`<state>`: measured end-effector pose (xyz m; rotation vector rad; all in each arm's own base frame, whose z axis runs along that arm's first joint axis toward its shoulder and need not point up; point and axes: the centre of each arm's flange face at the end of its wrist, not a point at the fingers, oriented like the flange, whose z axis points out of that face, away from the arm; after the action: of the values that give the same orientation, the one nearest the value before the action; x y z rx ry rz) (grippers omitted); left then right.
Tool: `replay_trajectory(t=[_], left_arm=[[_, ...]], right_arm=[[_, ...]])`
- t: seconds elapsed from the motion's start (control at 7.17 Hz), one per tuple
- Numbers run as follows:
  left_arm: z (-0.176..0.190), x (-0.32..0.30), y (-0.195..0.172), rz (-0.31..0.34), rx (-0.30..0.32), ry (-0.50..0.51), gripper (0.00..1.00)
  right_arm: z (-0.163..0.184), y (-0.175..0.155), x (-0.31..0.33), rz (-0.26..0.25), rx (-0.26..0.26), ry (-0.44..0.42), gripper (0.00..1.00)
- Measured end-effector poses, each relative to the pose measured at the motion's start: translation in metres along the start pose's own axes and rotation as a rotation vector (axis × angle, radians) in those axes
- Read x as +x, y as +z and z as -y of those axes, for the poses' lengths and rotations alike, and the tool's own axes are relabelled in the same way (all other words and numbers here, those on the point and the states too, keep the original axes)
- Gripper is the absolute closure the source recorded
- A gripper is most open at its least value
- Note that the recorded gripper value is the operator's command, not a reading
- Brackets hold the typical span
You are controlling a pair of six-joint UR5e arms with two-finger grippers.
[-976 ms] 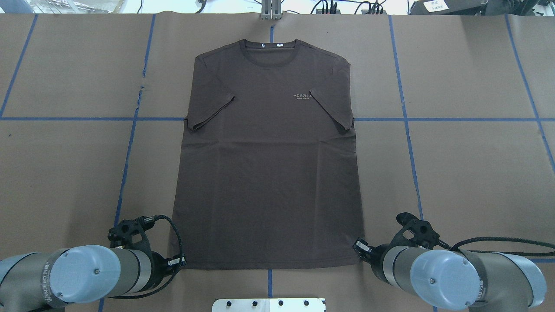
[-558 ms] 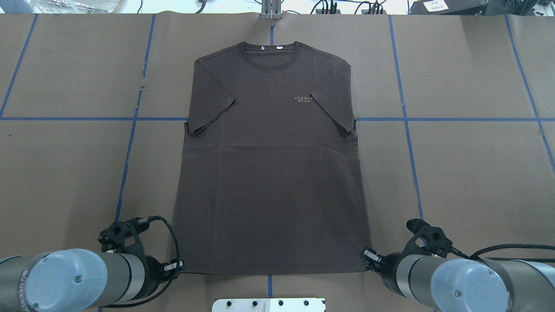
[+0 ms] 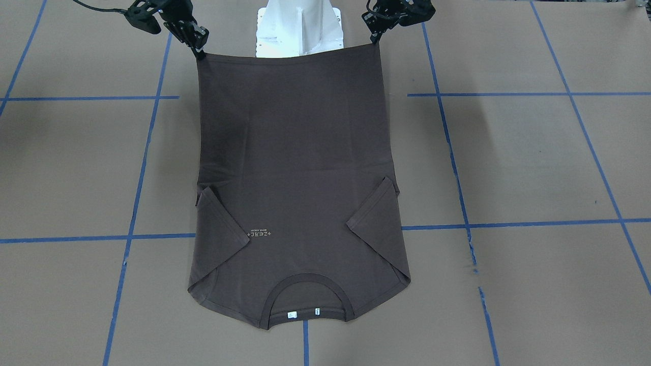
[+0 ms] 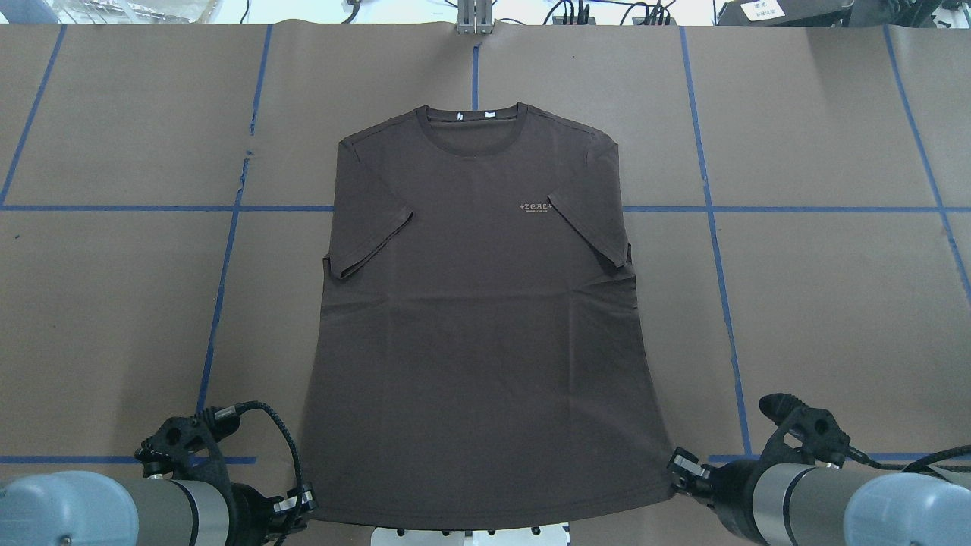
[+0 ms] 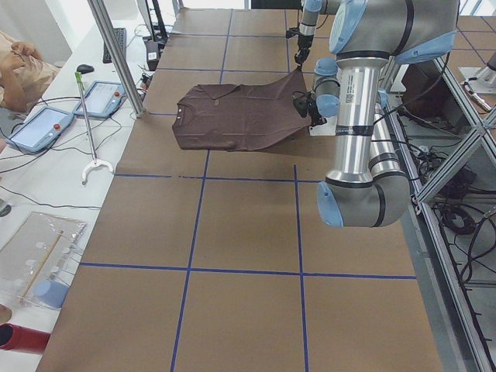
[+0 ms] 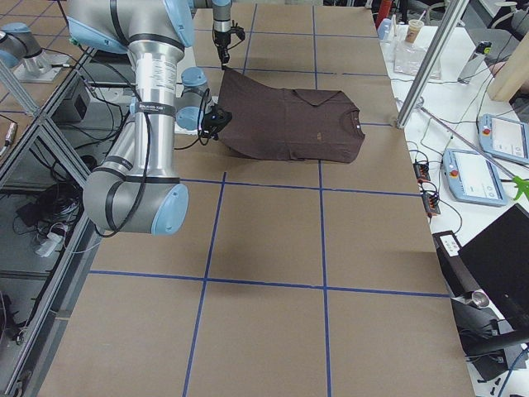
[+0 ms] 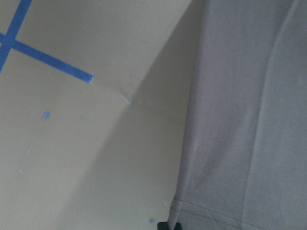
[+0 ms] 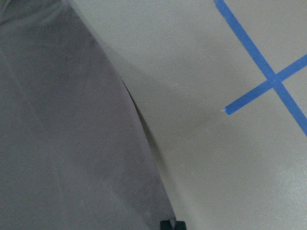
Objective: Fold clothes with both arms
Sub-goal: 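Lift the hem with both grippers and fold it toward the collar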
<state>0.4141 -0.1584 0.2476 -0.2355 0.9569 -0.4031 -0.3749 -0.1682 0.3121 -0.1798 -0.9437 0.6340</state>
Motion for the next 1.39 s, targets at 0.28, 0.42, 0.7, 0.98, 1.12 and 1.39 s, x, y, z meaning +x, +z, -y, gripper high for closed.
replay_trajectory(t=[0.28,0.42,0.7,0.98,1.12,1.39], left_arm=[[0.047,0.042,-0.012,-0.066,0.093,0.041,1.00],[0.088,0.073,-0.008,-0.082,0.169,0.051,1.00],[0.189,0.117,-0.009,-0.069,0.318,0.096,1.00],[0.282,0.126,-0.007,-0.075,0.423,0.137,1.00],[0.317,0.128,0.002,-0.088,0.457,0.140,1.00],[0.371,0.146,0.031,-0.096,0.494,0.128,1.00]], right_arm=[[0.044,-0.014,-0.044,0.095,0.073,0.051,1.00],[0.071,-0.005,-0.076,0.113,0.118,0.028,1.00],[0.144,0.021,-0.151,0.076,0.201,-0.032,1.00],[0.218,0.043,-0.208,0.033,0.286,-0.036,1.00],[0.250,0.054,-0.224,0.003,0.320,-0.033,1.00],[0.300,0.089,-0.260,-0.037,0.359,-0.017,1.00]])
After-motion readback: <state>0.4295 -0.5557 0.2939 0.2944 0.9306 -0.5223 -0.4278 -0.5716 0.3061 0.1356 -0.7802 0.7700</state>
